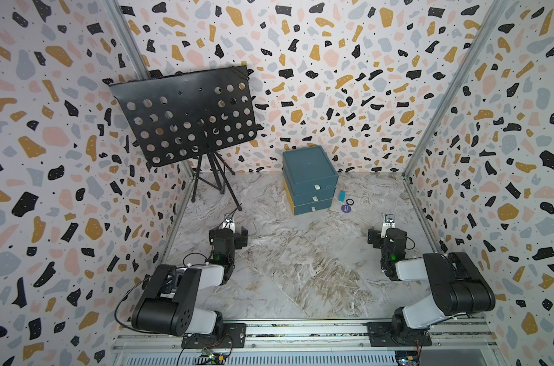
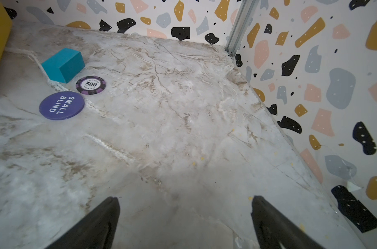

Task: Put the paint cans in the drawer according to color
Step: Reset both arms

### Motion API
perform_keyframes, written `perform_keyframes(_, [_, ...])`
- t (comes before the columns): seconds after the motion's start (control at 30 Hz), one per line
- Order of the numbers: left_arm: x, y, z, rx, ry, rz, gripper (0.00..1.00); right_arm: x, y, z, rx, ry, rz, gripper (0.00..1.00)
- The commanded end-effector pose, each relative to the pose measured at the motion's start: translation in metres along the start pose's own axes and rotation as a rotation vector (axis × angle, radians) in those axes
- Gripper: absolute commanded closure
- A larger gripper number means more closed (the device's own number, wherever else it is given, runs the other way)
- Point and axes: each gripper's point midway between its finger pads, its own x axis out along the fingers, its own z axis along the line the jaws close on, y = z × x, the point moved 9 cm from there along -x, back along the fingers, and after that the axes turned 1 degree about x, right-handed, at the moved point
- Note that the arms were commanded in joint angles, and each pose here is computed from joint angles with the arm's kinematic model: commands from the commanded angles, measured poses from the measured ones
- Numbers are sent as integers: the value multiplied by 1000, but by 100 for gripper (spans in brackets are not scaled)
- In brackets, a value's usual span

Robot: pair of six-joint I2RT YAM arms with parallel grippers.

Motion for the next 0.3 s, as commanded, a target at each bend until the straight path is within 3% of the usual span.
perform_keyframes(0.0, [0,-8,1,-18,1,-40,0,1,-12,0,22,-2,-40,0])
perform_keyframes(0.27, [1,-8,2,-23,11,-37,0,1,-12,0,22,-1,-41,0])
